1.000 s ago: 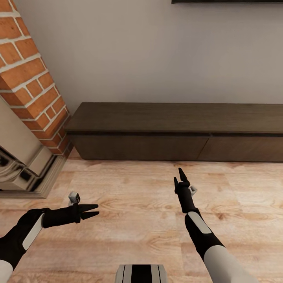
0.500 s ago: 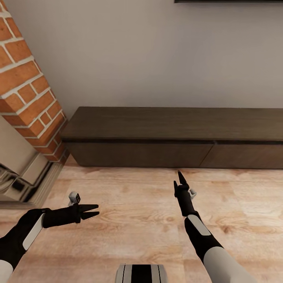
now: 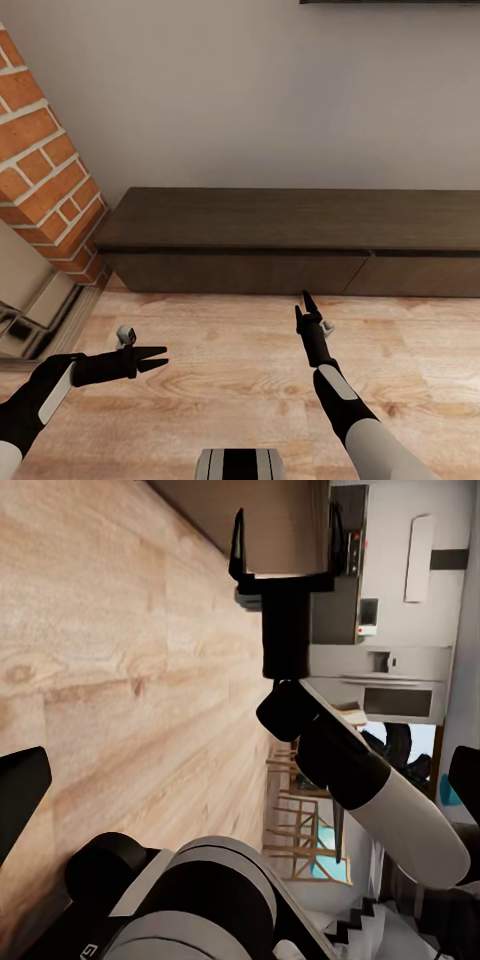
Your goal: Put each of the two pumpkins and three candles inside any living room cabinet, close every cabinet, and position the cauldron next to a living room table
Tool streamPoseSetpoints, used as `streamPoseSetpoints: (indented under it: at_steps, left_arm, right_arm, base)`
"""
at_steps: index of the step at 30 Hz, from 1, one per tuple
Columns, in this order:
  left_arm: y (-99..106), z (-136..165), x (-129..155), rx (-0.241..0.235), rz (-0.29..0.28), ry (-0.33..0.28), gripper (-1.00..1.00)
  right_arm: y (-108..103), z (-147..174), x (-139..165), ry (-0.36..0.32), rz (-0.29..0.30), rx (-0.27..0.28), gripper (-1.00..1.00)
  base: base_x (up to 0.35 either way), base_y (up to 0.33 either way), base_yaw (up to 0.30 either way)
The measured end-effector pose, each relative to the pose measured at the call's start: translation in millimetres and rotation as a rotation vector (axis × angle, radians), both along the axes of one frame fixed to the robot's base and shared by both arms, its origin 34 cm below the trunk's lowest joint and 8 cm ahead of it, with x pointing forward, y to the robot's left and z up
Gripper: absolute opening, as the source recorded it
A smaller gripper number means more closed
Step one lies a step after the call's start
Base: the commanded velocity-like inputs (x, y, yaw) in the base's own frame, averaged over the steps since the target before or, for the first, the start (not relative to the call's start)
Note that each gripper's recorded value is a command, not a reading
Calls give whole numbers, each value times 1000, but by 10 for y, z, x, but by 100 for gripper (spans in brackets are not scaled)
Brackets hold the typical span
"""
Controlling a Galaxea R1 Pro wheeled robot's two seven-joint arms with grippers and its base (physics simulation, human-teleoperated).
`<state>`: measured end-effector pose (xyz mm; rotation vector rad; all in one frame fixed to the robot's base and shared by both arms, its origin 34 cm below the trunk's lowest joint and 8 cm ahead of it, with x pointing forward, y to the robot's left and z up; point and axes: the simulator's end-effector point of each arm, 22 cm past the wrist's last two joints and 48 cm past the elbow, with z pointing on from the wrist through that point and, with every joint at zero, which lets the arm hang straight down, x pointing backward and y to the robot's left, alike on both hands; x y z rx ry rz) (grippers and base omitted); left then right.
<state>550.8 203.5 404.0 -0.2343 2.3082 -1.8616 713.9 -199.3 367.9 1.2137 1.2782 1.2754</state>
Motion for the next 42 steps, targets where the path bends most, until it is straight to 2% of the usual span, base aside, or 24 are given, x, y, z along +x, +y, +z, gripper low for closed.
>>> streamPoseSetpoints:
  at_steps: [4,16,21,38,42]
  left_arm:
    - [1,3,0,0,0,0,100]
    - [-8,3,-2,-1,-1,-1,100]
    - [-54,-19,-45,0,-19,6,100]
    - [-99,-48,-55,-4,-34,4,100]
    - [-105,-43,-53,-4,-35,3,100]
  right_arm:
    - [6,104,-6,-48,3,7,100]
    - [16,-3,-70,-24,6,9,100]
    - [17,-11,-71,-21,6,9,100]
    - [49,-64,-91,-28,19,5,100]
    - [64,42,-93,-75,25,6,100]
  base:
    - [196,0,0]
    - [180,0,0]
    - [229,0,0]
    - [12,0,0]
    - [0,0,0]
